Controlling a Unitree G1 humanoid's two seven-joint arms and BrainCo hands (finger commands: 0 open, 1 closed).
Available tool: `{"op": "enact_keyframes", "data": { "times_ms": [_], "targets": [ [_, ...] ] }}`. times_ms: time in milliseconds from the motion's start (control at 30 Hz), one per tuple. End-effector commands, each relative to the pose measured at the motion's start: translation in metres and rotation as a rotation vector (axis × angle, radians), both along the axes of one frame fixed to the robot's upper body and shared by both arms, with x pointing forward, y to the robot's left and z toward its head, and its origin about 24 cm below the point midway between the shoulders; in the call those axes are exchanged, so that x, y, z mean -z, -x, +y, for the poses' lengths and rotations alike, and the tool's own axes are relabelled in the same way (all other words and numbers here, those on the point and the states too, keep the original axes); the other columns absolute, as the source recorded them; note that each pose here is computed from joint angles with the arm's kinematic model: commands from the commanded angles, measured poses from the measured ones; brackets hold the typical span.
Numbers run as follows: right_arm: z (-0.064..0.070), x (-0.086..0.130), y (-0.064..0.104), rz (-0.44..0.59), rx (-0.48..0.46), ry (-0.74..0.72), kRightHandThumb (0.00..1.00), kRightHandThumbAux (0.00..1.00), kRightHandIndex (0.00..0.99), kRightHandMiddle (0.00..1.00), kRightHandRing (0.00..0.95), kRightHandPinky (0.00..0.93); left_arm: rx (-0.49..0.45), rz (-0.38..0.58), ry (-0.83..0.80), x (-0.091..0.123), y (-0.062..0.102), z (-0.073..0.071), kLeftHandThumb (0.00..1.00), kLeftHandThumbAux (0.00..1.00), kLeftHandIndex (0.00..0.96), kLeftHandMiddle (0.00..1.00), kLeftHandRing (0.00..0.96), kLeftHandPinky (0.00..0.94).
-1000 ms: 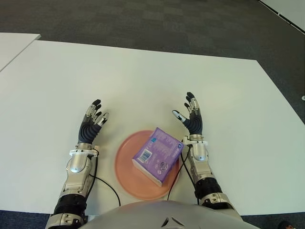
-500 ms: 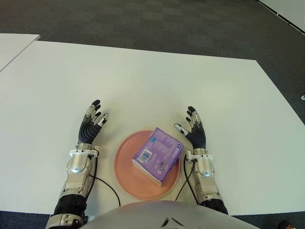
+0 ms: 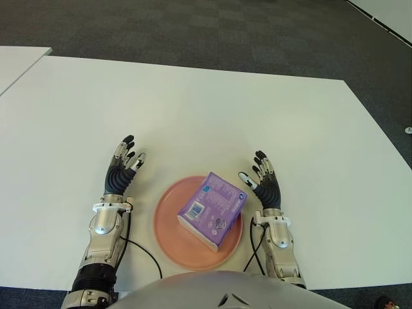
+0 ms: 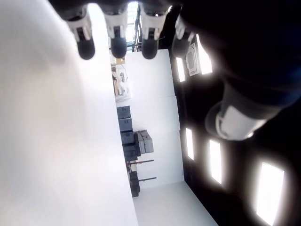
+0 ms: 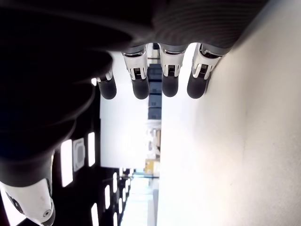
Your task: Put the tissue paper into the plate.
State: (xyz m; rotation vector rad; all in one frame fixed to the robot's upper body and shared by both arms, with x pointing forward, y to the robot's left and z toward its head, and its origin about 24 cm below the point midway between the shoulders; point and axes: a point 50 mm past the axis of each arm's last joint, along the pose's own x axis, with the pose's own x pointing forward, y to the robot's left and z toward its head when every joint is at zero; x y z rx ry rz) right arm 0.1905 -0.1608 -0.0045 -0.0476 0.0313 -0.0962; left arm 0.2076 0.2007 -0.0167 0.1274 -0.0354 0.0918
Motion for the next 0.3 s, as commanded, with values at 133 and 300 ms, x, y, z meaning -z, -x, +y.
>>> {"op": "enact_keyframes", "data": {
  "times_ms": [133,300],
  "targets": [
    [-0.0002,0.0197,0.0133,0.143,0.026,0.000,0.046,0.677,0.000,0.000,0.000,0.000,-0.012,0.130,0.019,0.0236,0.0182,-0.0013,0.000,0.579,0.000,0.000,0.000,0.000],
    [0.0011,0.0196,0.0134,0.147,0.027,-0.002,0.049,0.686,0.000,0.000,0.000,0.000,-0.015,0.129,0.016,0.0238,0.0183,-0.0006,0.000,0.579,0.000,0.000,0.000,0.000]
  ]
}}
